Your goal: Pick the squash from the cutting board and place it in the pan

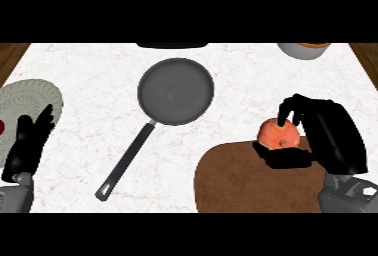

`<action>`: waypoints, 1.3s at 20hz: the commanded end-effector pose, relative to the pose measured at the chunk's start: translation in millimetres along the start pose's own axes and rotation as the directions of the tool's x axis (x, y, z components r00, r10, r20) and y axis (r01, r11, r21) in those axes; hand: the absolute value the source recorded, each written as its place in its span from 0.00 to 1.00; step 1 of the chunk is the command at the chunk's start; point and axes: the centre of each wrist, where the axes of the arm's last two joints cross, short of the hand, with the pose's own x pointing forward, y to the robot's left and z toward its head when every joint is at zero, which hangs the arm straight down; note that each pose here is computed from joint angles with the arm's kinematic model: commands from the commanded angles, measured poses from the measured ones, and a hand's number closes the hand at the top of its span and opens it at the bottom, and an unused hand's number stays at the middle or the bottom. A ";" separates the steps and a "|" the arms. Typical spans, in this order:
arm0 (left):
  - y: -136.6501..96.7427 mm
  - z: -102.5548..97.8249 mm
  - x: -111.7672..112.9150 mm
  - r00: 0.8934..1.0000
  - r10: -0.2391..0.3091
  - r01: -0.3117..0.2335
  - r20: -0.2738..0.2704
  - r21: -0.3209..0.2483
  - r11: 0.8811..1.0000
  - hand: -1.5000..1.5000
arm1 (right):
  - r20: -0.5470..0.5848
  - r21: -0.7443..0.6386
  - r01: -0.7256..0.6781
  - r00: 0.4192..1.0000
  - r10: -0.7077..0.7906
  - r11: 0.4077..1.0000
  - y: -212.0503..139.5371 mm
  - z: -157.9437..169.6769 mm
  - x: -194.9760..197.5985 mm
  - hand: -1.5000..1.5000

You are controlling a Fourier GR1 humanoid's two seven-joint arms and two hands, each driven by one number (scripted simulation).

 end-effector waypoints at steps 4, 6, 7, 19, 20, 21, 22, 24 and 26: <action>13.6 2.7 2.7 1.000 -0.019 0.019 -0.004 0.006 1.000 0.50 | 0.019 -0.038 0.099 0.995 -0.098 0.994 15.2 -42.2 47.8 1.00; 0.5 -1.4 8.2 1.000 0.011 -0.011 0.010 -0.006 1.000 0.50 | 0.003 -0.031 0.139 0.990 -0.139 0.990 23.5 -60.0 61.6 1.00; -6.3 2.6 25.2 1.000 0.002 -0.002 0.020 0.002 1.000 0.50 | -0.004 -0.032 0.167 0.986 -0.167 0.985 23.8 -69.4 67.5 1.00; 0.5 -4.2 16.1 0.999 0.007 -0.006 0.036 -0.031 0.999 0.50 | -0.097 -0.006 0.307 0.947 -0.306 0.952 69.0 -161.5 98.7 1.00; -9.4 -4.9 7.6 0.999 -0.010 0.011 0.045 -0.031 0.999 0.50 | -0.115 0.000 0.286 0.952 -0.284 0.958 93.7 -153.1 92.8 1.00; -14.8 -4.4 19.7 0.999 -0.003 0.004 0.033 -0.041 0.999 0.50 | -0.104 0.010 0.305 0.947 -0.302 0.952 87.2 -165.6 90.8 1.00; -16.7 -8.6 28.3 0.999 -0.006 0.008 0.050 -0.034 0.999 0.50 | -0.128 0.025 0.306 0.945 -0.301 0.952 96.8 -165.6 82.2 1.00; -8.8 -9.1 26.6 0.998 -0.003 0.006 0.065 -0.057 0.998 0.50 | -0.143 0.022 0.315 0.940 -0.309 0.949 99.8 -170.5 92.9 1.00; -31.8 -6.2 20.5 0.998 0.010 -0.005 0.069 -0.062 0.998 0.50 | -0.150 0.027 0.316 0.939 -0.309 0.948 127.3 -158.0 70.4 1.00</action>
